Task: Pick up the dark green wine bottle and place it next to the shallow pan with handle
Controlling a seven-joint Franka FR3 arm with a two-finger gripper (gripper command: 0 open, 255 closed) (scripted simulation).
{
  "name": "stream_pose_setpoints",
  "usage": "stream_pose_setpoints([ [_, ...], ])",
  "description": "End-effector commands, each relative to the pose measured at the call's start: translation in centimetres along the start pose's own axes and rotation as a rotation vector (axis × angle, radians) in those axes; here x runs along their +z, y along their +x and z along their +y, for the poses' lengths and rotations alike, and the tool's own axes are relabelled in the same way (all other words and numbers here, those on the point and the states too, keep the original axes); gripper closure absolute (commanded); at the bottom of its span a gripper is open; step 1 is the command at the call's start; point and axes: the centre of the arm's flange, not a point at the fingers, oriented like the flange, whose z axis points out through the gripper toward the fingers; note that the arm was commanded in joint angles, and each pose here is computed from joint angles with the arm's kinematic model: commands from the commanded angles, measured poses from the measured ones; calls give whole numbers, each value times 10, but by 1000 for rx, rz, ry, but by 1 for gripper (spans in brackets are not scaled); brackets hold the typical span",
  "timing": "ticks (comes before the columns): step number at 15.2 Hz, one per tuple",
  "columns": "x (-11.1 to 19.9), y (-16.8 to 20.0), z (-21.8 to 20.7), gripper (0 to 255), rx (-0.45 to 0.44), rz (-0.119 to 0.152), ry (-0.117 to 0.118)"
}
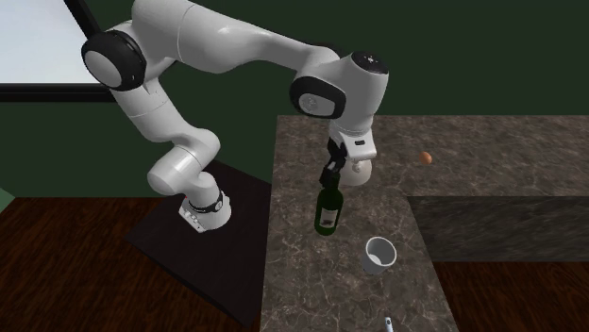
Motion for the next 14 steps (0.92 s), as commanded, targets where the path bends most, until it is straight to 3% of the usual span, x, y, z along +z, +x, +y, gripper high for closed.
stream_pose_setpoints([
  [1,11,18,-18,0,17,-26,23],
  [8,48,17,-19,0,17,-26,23],
  [14,51,17,-19,0,17,-26,23],
])
